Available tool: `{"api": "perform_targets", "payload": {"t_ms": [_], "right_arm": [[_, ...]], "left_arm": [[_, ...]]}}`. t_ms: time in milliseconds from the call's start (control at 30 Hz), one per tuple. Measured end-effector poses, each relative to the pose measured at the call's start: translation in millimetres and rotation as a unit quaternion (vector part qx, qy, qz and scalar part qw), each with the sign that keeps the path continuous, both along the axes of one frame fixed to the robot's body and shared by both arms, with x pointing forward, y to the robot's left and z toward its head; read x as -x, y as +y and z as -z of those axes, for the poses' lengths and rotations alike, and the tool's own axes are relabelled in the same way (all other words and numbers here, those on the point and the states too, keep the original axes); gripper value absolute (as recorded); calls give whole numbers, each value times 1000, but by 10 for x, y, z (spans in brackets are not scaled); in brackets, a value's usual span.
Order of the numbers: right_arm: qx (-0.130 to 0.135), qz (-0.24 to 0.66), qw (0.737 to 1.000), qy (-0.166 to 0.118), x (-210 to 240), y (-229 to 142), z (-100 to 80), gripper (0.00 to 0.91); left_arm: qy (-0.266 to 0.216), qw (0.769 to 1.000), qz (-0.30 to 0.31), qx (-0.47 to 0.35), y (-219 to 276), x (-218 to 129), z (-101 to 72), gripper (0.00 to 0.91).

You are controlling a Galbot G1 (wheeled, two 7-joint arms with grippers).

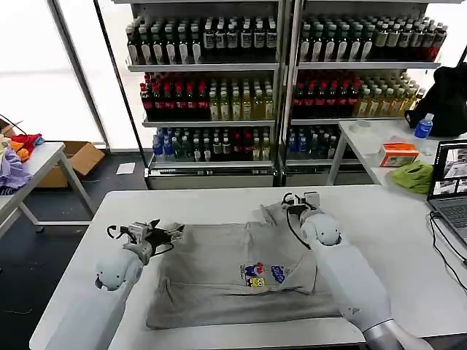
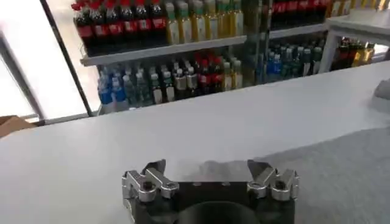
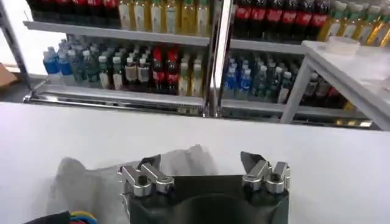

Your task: Fold and organize the clothes.

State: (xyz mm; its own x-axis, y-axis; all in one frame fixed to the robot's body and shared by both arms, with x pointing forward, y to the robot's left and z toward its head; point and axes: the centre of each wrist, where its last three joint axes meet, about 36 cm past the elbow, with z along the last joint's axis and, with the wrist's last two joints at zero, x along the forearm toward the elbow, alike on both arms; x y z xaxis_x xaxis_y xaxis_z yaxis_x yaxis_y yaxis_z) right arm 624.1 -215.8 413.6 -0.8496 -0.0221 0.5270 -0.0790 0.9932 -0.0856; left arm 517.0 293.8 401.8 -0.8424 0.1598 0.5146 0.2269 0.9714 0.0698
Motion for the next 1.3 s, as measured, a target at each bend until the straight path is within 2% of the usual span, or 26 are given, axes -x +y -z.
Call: {"api": "perform_targets", "payload": {"t_ms": [67,100,133,167,200,233,267,300,367,967,1167,1300], "right_arm": [[0,0,1000,2,5,12,22,907],[0,0,1000,3,9,15,37,907],[0,1,1000,5,14,17,54,907],[0,1,1000,7,18,19,71,907],[-1,2,1000,8,20,18,84,907],[-1,2,1000,9,24,17,94,665],[-2,2,1000,10,29,18,106,433],[-3,2,1000,10,35,17,116,181],[-7,2,1000,12,50,24,140,0],[-10,10,1000,24,284,-52,329,0],[-18,13,1000,17,365,-53,301,0],[-33,13,999,5,436,-16,204,0]], "left_arm": [[3,1000,-1,1,4,-2,22,907],[4,1000,-1,2,1,-7,32,877],[5,1000,-1,3,-2,-14,38,806],[6,1000,-2,5,-3,-21,42,494],[6,1000,-3,6,-6,-29,46,282],[7,1000,-3,7,-13,-34,54,111],[8,1000,-3,8,-21,-37,64,10],[10,1000,-3,9,-28,-40,78,10],[13,1000,-3,12,-40,-42,107,10],[25,999,4,24,-149,50,238,10],[21,999,4,32,-187,54,221,10],[12,999,6,43,-190,74,199,10]]}}
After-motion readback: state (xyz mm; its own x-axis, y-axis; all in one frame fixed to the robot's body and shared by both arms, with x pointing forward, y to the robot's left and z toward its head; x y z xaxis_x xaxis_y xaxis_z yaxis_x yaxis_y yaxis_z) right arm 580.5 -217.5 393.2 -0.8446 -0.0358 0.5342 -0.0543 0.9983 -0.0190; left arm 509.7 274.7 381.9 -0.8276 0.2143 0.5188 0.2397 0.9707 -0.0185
